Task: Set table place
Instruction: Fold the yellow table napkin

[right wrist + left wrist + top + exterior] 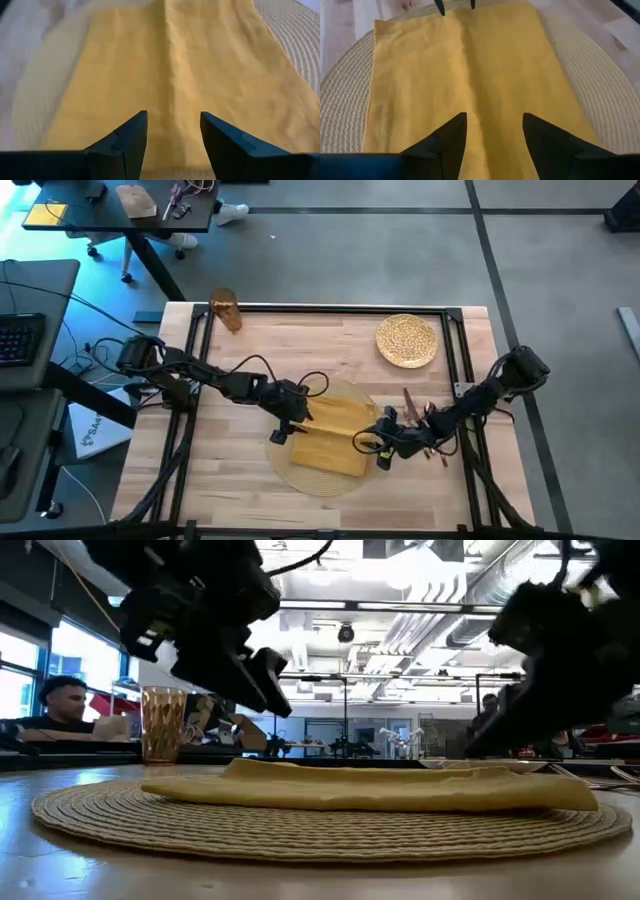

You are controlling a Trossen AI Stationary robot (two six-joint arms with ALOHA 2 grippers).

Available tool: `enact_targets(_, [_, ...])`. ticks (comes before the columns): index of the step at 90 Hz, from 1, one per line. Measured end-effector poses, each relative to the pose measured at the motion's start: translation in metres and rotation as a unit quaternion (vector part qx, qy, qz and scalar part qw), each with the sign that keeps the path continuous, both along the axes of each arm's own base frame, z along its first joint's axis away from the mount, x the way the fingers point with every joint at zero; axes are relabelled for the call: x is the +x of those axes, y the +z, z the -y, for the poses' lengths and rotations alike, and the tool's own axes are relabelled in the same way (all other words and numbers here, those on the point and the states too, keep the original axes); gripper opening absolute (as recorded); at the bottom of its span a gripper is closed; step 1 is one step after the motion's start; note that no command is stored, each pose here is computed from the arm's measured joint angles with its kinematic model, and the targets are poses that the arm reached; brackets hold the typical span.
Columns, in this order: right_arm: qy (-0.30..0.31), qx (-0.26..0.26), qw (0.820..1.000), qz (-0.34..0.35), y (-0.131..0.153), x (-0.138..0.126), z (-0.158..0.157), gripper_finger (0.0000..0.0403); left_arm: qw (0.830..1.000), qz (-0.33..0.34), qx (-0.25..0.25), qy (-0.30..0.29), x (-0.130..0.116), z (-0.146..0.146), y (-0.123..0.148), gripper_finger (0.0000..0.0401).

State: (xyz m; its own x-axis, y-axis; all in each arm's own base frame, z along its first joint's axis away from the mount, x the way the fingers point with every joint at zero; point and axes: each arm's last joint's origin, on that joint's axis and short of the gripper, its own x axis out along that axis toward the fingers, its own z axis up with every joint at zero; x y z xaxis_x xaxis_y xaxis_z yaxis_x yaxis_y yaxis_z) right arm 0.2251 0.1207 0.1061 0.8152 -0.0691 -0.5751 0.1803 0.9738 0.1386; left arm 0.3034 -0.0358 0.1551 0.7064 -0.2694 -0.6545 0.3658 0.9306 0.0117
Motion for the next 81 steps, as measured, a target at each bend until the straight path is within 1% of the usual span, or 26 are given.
enact_targets(13, [0.016, -0.017, 1.0, 0.004, -0.006, -0.002, 0.001, 0.0165, 1.0, 0.018, -0.016, 0.012, -0.004, 0.0, -0.006, 0.018])
enact_targets(28, [0.037, -0.019, 0.999, 0.02, -0.011, 0.003, -0.002, 0.0165, 0.999, 0.005, -0.009, 0.031, -0.012, 0.0, -0.016, 0.018])
enact_targets(41, [0.033, -0.019, 0.999, 0.007, -0.022, 0.004, -0.002, 0.0165, 0.999, -0.007, -0.019, 0.044, -0.018, 0.0, -0.028, 0.018])
enact_targets(54, [0.029, -0.014, 0.999, 0.007, -0.028, 0.005, -0.003, 0.0165, 0.998, -0.025, -0.019, 0.045, -0.016, 0.001, -0.04, 0.018])
enact_targets(65, [0.03, -0.009, 0.999, 0.012, -0.027, 0.006, -0.003, 0.0165, 0.998, -0.028, -0.021, 0.046, -0.015, 0.003, -0.044, 0.018])
enact_targets(81, [0.013, 0.028, 0.999, 0.036, -0.014, 0.006, -0.004, 0.0165, 0.998, -0.014, -0.027, 0.053, -0.015, 0.003, -0.037, 0.018])
